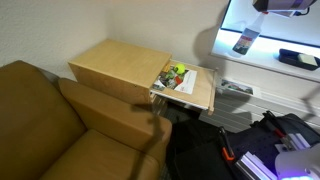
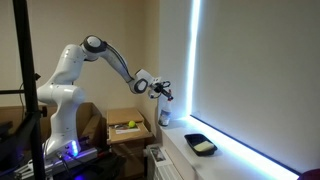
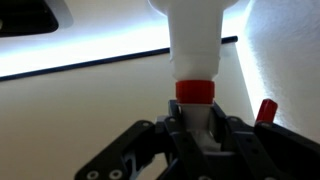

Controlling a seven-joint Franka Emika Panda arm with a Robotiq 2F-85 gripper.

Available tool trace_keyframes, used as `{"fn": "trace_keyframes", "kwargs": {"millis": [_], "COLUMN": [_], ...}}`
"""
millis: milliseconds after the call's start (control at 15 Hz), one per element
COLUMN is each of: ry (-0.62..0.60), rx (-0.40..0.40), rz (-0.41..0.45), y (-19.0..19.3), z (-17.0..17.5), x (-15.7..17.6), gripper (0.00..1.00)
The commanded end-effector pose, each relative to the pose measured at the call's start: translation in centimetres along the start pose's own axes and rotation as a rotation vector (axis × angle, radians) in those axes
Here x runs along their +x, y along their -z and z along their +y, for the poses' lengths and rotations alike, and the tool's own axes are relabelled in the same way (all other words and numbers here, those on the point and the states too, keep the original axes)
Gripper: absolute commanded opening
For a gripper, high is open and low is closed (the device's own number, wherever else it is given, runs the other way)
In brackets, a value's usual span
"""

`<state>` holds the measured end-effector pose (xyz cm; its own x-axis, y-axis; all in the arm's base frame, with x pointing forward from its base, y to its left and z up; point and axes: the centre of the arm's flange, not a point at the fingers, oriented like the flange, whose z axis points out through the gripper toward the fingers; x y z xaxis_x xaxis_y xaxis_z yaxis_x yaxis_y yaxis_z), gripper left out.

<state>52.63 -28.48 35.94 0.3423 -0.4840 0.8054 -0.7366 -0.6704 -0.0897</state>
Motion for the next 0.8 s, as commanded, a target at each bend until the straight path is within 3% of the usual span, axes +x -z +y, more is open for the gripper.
{"fn": "trace_keyframes", "kwargs": {"millis": [0,333,733], "ry": [0.004,0.074,0.192], "rx": [0.143,0.310,0.532], "rz": [-0.126,-0.264,-0.377], "y": [6.9,12.2,16.0], "z": [1.3,0.5,-1.9], "x": [-1.6,-4.7,-11.3], "gripper": [0.08,0.08,0.08]}}
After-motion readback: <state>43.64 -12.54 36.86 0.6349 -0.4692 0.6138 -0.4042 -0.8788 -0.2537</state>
